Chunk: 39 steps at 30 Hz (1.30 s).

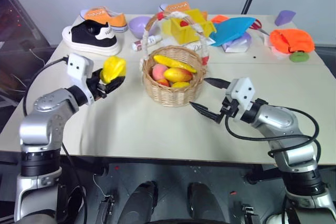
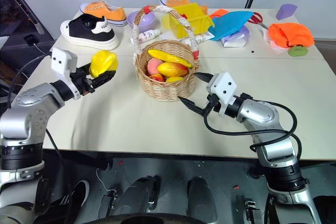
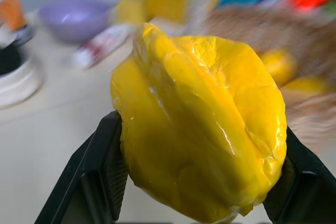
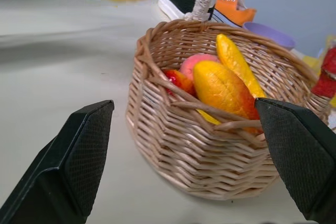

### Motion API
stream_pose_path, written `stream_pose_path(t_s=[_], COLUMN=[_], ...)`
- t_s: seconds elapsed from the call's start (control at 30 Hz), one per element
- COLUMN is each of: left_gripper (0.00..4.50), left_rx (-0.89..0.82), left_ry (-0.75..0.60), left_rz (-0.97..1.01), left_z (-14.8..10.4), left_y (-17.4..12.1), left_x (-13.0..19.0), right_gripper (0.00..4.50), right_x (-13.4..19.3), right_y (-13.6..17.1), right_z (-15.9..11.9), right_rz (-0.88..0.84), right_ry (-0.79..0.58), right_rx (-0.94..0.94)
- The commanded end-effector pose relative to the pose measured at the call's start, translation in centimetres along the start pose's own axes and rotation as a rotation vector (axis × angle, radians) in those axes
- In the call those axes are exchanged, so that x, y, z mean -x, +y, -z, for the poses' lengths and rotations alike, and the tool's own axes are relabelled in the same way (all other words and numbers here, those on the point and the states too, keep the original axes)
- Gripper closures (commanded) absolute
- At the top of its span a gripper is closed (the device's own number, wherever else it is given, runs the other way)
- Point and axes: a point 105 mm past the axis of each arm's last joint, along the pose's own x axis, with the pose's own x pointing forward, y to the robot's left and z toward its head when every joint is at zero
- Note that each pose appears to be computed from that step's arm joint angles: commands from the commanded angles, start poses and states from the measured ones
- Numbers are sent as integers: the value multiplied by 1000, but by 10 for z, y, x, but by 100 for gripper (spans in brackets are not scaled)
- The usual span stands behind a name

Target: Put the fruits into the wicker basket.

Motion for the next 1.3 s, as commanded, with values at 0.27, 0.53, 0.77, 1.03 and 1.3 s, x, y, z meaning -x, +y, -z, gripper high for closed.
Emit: stream_pose_path(t_s=[0.27, 0.53, 0.77, 1.03, 1.3], left_gripper=[156, 3, 3, 3, 3], left_rx=[49, 80, 29, -102, -53], left_ry=[-116, -88, -176, -79, -89], left_rz=[60, 88, 172, 101, 34], left_z=[-21, -11, -23, 2, 22], left_y=[-47, -52, -57, -26, -22], left_x=[-91, -105, -61, 20, 63], right_gripper=[0, 0, 0, 0, 0], right_x=[-6, -4, -1, -25, -52], right_y=[-4, -7, -54, -76, -70], right_z=[-15, -16, -16, -25, -19], right_rz=[-1, 37, 300, 430, 370], right_ry=[-52, -55, -79, -136, -136], right_rx=[46, 40, -46, -147, -176])
